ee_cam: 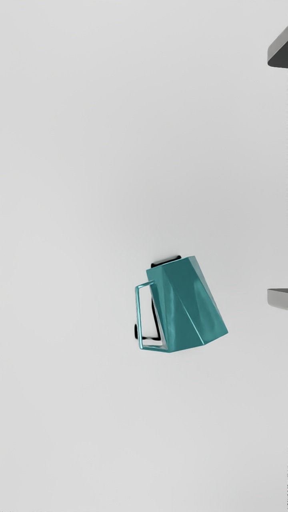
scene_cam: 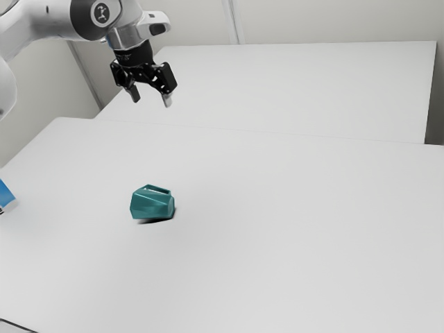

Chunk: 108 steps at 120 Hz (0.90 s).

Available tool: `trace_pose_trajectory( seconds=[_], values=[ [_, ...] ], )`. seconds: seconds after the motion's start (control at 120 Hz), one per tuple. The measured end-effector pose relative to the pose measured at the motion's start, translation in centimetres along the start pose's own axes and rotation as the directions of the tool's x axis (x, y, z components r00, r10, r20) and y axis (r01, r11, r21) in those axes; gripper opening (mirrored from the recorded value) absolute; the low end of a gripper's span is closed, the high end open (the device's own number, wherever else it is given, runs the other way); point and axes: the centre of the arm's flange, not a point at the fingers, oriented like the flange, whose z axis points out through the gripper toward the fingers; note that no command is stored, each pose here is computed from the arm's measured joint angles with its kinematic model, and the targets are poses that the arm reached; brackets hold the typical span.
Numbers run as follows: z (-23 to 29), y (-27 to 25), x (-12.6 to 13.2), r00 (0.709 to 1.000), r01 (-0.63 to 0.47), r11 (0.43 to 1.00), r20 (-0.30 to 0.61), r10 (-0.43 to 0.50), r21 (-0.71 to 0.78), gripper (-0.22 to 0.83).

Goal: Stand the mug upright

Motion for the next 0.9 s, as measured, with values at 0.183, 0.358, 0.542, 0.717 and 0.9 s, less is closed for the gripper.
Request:
trace_pose_trajectory(
  seconds=[0.183, 0.358, 0.542, 0.717, 0.9],
  values=[
    [0.1, -0.2, -0.1, 1.000, 0.007, 1.000, 0.005, -0.007, -0.004, 0.62],
    [1.3, -2.2, -0.7, 0.998, 0.051, 0.997, 0.050, -0.048, -0.054, 0.62],
    [3.7, -5.3, -3.2, 0.985, 0.135, 0.981, 0.127, -0.118, -0.136, 0.62],
    [8.0, -7.1, -4.8, 0.963, 0.205, 0.958, 0.218, -0.160, -0.202, 0.62],
    [12.1, -9.8, -5.5, 0.966, 0.196, 0.940, 0.219, -0.136, -0.280, 0.62]
  ],
)
